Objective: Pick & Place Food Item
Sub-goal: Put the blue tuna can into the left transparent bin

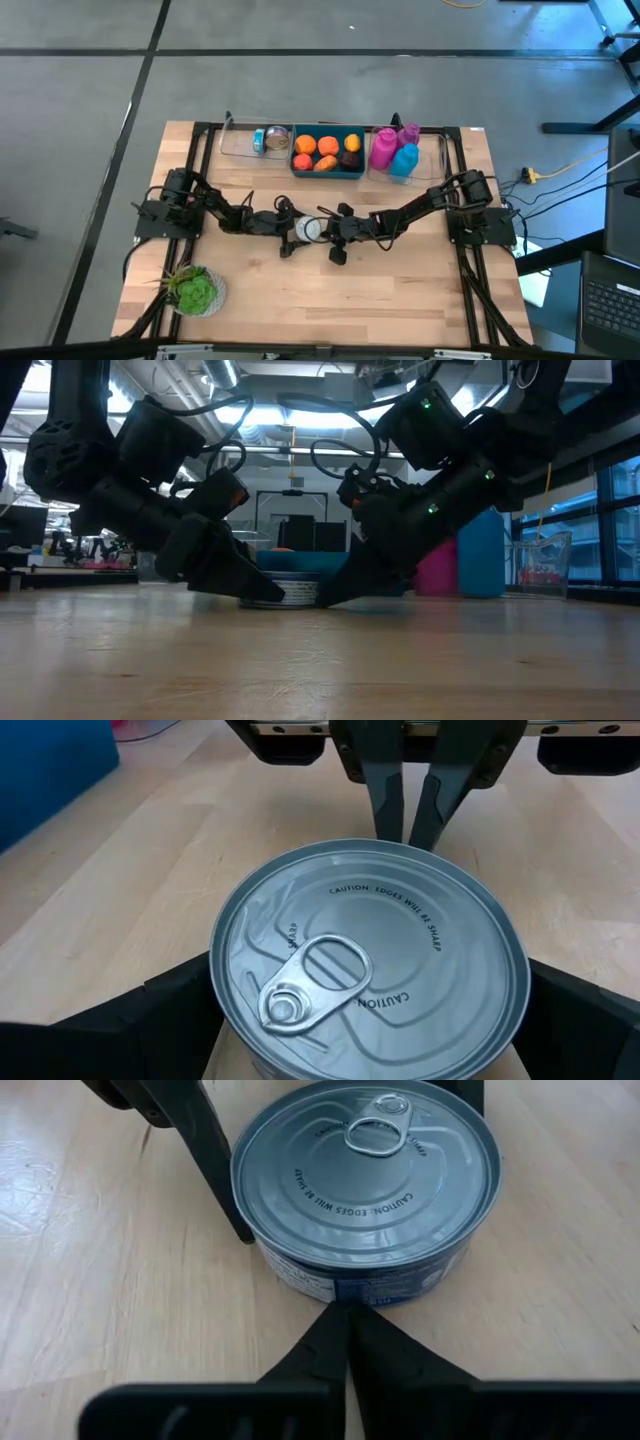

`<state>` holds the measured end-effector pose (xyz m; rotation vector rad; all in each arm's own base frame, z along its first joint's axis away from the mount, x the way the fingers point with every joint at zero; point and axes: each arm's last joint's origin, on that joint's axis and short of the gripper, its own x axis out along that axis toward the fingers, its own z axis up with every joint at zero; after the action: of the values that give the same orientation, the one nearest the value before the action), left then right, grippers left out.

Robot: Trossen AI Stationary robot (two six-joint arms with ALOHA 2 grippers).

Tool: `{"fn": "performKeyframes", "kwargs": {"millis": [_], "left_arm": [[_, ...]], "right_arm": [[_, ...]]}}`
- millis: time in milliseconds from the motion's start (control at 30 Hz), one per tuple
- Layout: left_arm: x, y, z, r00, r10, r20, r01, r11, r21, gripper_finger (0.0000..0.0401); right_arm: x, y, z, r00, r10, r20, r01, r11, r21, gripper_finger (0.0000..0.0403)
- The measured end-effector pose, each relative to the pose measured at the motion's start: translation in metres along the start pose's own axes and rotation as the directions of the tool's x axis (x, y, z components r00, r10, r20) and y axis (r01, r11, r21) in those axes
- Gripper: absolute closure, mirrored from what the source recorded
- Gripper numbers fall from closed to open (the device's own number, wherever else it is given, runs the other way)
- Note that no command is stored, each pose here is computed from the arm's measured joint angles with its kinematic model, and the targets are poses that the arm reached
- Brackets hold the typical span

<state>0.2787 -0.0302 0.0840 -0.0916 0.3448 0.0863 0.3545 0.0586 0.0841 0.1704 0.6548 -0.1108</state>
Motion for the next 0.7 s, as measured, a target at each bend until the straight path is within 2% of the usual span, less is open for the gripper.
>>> {"fn": "performKeyframes", "kwargs": {"millis": [133,367,700], "left_arm": [[0.0001,0.0001,0.0002,1.000,0.004,0.001,-0.004,1.000,0.003,0.0008],[0.0001,0.0007,0.0002,1.000,0.026,0.004,-0.026,1.000,0.003,0.0055],[-0.0005,0.0007,0.0024,0.999,0.033,0.008,-0.033,0.999,0.035,0.0056]], "right_arm": [[0.0001,0.0001,0.0002,1.000,0.001,0.001,-0.001,1.000,0.001,0.0396],[0.0001,0.0001,0.0002,1.000,0.000,0.001,0.000,1.000,0.001,0.0395],[-0.0013,0.0003,0.0018,1.000,0.002,0.004,-0.002,1.000,0.001,0.0395]]}}
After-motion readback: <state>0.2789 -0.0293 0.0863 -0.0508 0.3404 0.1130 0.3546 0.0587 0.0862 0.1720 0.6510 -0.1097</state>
